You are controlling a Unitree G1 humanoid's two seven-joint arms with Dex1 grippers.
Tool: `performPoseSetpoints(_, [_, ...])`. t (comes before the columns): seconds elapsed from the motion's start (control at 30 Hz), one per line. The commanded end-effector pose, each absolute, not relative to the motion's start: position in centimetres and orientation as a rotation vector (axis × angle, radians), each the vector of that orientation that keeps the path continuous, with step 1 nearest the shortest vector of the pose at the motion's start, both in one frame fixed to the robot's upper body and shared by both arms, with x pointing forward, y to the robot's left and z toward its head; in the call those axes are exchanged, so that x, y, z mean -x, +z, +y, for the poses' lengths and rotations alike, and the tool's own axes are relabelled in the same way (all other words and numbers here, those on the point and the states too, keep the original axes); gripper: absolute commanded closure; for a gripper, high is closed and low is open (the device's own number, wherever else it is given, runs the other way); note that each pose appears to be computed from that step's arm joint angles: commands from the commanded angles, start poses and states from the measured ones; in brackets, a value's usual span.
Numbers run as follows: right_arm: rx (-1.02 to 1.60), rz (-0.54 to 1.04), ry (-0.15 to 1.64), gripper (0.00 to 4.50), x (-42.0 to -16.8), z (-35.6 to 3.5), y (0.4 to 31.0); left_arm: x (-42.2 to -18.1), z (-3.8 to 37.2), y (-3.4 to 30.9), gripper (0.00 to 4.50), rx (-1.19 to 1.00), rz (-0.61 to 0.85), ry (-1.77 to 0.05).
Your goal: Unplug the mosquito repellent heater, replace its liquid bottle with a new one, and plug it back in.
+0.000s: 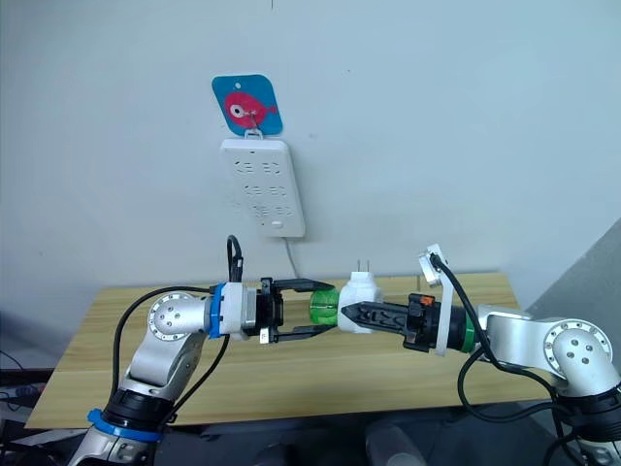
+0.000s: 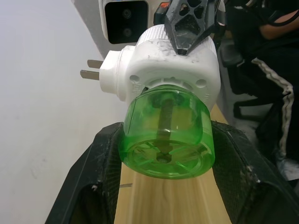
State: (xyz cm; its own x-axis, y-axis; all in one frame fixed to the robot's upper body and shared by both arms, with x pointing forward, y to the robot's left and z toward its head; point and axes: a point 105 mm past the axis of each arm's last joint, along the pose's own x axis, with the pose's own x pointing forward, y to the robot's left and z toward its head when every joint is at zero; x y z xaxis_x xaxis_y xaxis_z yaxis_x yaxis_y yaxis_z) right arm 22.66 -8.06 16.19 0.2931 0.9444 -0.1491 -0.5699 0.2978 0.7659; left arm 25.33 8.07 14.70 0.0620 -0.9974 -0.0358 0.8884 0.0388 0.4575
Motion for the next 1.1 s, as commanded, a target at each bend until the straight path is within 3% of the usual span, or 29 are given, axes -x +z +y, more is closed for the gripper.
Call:
performPoseSetpoints(0.03, [-0.589, 0.630, 1.183, 1.48, -21.8, -7.8, 17.3, -25.4, 8.7, 14.7, 2.15, -0.307, -0.084, -1.535])
performPoseSetpoints(0.13, [-0.482, 0.626, 1.240, 1.48, -21.0, -7.6, 16.8, -24.8, 10.1, 13.8, 2.15, -0.019, 0.404, -1.604])
performPoseSetpoints(0.17, [-0.465, 0.621, 1.254, 1.48, -20.8, -7.5, 16.8, -24.3, 10.5, 13.8, 2.15, 0.033, 0.508, -1.620])
performPoseSetpoints(0.3, [-0.402, 0.600, 1.303, 1.48, -20.3, -7.3, 16.8, -24.7, 10.3, 14.7, 2.16, 0.157, 0.617, -1.606])
performPoseSetpoints(0.53, [-0.423, 0.588, 1.294, 1.48, -20.5, -7.4, 16.8, -24.9, 9.5, 16.2, 2.16, 0.116, 0.397, -1.643])
performPoseSetpoints(0.7, [-0.437, 0.583, 1.252, 1.48, -21.0, -7.9, 16.7, -24.8, 10.2, 16.2, 0.58, -0.152, 0.113, -1.596])
performPoseSetpoints(0.9, [-0.475, 0.579, 1.210, 1.48, -21.6, -8.6, 16.8, -23.6, 11.3, 15.8, 0.56, -0.417, -0.235, -1.506])
performPoseSetpoints(1.1, [-0.488, 0.578, 1.195, 1.48, -21.9, -8.8, 16.8, -23.3, 10.9, 15.8, 0.56, -0.518, -0.463, -1.410])
